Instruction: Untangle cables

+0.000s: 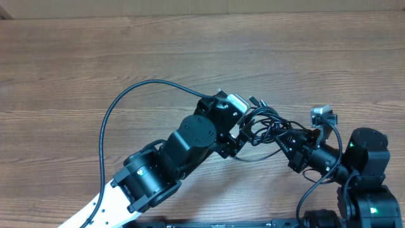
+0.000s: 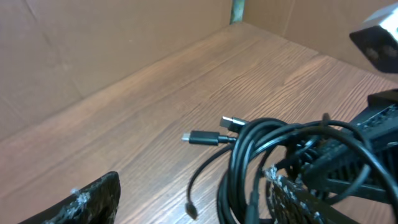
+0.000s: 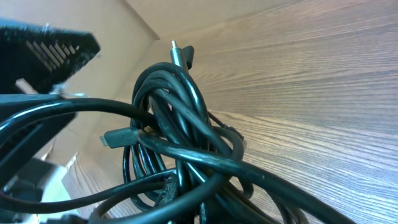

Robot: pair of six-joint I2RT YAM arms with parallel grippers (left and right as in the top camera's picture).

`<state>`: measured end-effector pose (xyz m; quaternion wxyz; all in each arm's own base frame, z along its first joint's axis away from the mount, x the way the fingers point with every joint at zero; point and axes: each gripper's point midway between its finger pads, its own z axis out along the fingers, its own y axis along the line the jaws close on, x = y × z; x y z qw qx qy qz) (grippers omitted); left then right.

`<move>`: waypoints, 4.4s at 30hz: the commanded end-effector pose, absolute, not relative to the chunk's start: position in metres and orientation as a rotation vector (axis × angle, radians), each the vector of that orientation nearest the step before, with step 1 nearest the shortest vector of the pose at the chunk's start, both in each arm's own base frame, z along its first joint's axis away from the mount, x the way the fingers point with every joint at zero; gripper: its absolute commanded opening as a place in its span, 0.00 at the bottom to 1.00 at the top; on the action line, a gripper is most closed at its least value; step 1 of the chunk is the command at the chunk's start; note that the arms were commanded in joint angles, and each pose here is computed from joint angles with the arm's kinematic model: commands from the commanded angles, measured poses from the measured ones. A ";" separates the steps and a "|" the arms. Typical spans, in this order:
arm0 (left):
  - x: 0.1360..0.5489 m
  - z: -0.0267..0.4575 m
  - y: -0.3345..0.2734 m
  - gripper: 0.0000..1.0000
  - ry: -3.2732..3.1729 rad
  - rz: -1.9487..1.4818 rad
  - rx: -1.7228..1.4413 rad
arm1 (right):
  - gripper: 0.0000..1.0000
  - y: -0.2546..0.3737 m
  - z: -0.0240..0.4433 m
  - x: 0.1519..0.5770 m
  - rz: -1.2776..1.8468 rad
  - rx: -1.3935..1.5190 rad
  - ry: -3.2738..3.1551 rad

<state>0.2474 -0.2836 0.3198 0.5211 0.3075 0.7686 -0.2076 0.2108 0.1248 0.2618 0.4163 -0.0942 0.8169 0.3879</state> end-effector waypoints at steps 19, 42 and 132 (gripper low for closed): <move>0.216 0.302 -0.304 0.80 1.801 -0.591 1.049 | 0.04 0.142 0.282 0.192 1.026 -0.489 1.932; 0.231 0.304 -0.299 0.04 1.828 -0.534 0.951 | 0.04 0.144 0.279 0.187 1.025 -0.539 1.926; 0.185 0.411 -0.319 0.04 1.687 -1.296 0.588 | 0.22 0.159 0.323 0.182 1.288 -0.481 1.817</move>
